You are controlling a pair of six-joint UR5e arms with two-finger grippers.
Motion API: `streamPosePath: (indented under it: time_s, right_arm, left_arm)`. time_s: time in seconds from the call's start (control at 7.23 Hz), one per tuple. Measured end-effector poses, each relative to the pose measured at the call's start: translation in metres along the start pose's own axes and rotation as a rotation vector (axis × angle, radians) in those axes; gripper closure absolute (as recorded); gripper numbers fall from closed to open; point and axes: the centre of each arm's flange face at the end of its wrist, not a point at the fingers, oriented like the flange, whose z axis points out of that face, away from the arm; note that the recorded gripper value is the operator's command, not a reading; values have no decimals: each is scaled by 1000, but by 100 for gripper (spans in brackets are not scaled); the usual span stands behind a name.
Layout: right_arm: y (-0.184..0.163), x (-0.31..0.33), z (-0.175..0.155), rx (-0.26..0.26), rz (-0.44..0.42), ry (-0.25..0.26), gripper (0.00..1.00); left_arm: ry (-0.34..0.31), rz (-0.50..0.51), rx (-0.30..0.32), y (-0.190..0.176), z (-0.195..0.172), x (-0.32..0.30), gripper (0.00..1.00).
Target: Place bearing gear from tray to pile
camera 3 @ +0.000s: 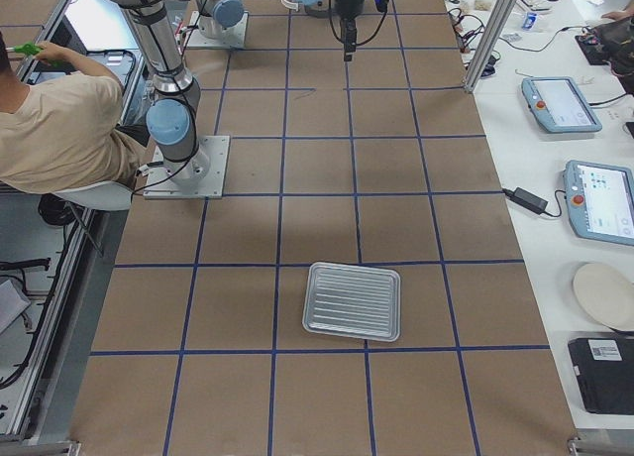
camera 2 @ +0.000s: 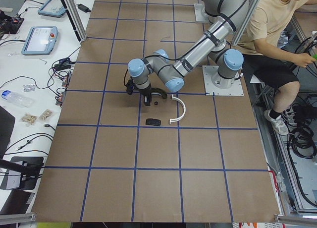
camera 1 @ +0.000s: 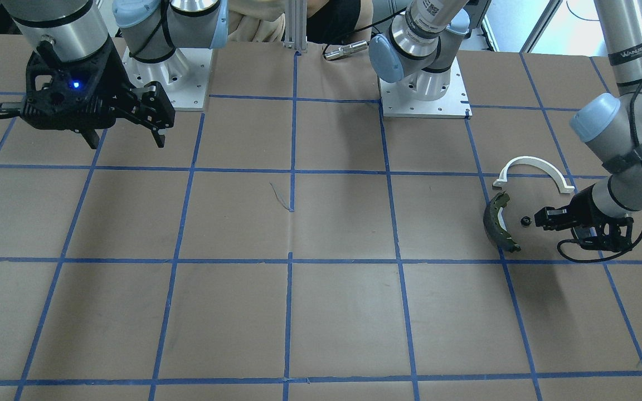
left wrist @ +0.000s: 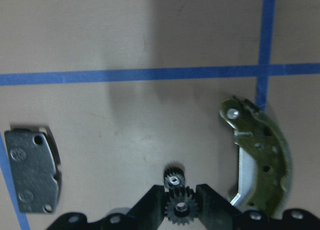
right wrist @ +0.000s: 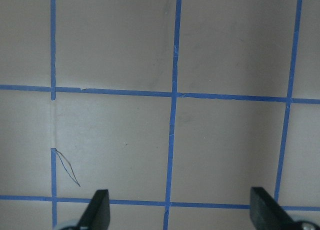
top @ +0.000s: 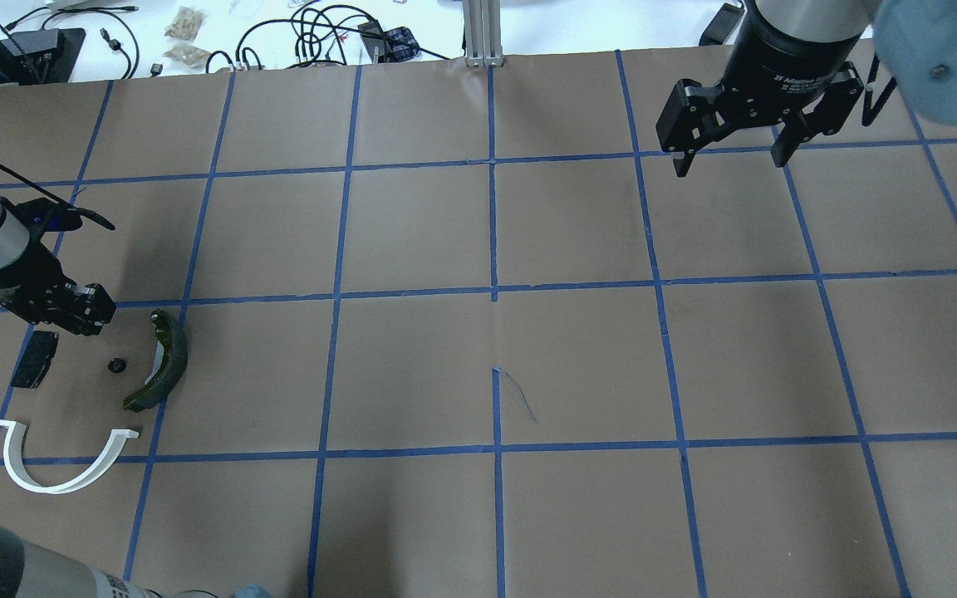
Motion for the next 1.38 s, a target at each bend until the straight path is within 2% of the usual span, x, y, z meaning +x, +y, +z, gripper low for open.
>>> streamPosePath:
  time_s: [0.28, 0.55, 0.69, 0.83, 0.97, 1.11, 1.25, 1.38]
  right_arm:
    - [2, 0, -6, 17, 0, -1, 0]
    - [1, 1, -7, 23, 1, -2, 0]
    - [1, 0, -8, 27, 3, -5, 0]
    - [1, 0, -9, 29, 5, -6, 0]
    - [0, -1, -9, 28, 4, -7, 0]
    - [0, -1, -9, 30, 3, -6, 0]
    - [0, 0, -10, 30, 3, -6, 0]
    - [0, 0, -10, 31, 3, -6, 0]
  left_arm:
    - [-20, -16, 28, 10, 11, -11, 0]
    - [-31, 1, 34, 8, -16, 12, 0]
    - [-32, -5, 21, 0, -56, 51, 0]
    - [-31, -52, 3, -8, -112, 104, 0]
    - [-34, -107, -15, -8, -179, 177, 0]
    - [-49, -126, 0, 4, -237, 261, 0]
    - [-66, -96, 33, 19, -271, 331, 0]
    - [-72, -56, 52, 29, -281, 369, 0]
